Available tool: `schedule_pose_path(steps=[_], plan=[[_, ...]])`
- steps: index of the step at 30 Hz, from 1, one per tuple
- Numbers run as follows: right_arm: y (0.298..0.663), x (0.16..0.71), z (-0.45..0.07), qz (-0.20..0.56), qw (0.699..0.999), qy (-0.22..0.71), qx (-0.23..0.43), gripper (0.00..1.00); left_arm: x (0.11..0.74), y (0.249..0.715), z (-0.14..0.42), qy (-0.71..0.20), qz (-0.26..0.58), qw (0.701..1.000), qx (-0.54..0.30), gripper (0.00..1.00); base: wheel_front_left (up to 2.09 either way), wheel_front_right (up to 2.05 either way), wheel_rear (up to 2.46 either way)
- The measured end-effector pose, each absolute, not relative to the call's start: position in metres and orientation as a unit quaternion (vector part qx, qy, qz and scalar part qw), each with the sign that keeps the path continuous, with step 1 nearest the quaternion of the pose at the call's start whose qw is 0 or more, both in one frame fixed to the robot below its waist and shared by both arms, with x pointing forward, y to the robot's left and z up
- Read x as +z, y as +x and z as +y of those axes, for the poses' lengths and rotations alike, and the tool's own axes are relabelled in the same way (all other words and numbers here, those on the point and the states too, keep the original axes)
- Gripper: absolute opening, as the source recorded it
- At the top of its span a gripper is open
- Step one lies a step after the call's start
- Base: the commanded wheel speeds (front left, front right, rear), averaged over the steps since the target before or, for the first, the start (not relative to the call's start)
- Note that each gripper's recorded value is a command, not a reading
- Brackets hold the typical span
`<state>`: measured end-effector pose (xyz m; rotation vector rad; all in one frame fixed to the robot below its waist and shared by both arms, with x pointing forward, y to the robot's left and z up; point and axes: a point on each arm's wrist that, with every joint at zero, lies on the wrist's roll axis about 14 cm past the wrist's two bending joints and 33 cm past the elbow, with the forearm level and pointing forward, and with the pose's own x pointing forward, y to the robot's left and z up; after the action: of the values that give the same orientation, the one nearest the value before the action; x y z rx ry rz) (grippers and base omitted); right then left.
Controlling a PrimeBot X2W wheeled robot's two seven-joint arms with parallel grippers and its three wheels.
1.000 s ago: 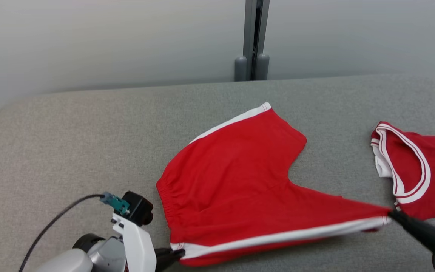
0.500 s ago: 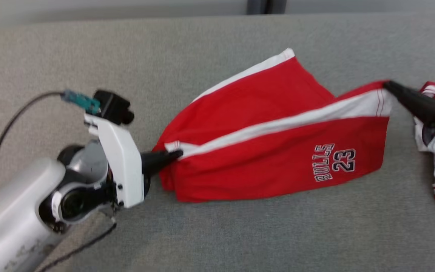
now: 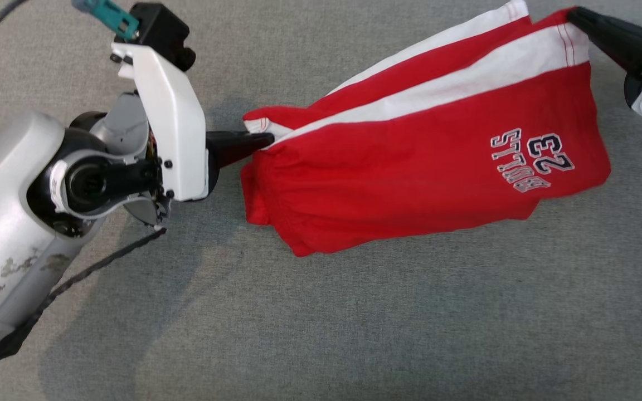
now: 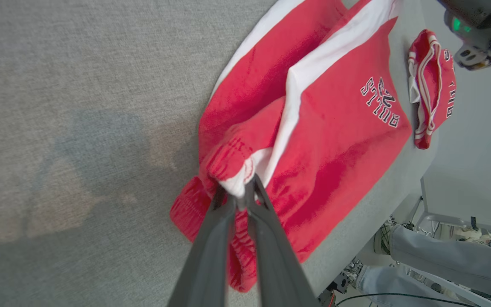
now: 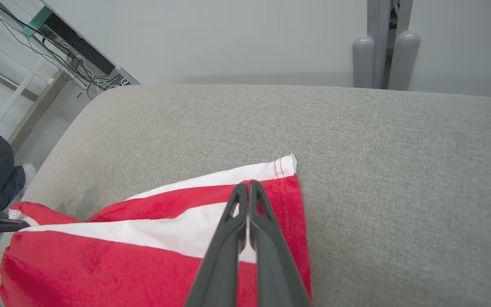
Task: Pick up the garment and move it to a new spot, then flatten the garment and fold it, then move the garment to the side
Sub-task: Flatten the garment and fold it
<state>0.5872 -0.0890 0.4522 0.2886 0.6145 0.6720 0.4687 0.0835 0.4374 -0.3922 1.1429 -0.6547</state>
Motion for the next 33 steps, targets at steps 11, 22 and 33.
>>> schedule_pose_path(steps=[11,22,33], plan=[[0.619,0.436,-0.08,0.283,0.899,0.133,0.306,0.0,0.425,0.477,0.102,-0.184,0.55,0.77,-0.268,0.0,0.0,0.0,0.0],[0.626,0.418,-0.071,0.288,0.901,0.12,0.302,0.2,0.419,0.474,0.104,-0.193,0.547,0.771,-0.263,0.71,0.0,0.0,0.0],[0.615,0.452,-0.072,0.235,0.916,0.136,0.295,1.0,0.436,0.476,0.115,-0.164,0.512,0.803,-0.258,1.0,0.0,0.0,0.0]])
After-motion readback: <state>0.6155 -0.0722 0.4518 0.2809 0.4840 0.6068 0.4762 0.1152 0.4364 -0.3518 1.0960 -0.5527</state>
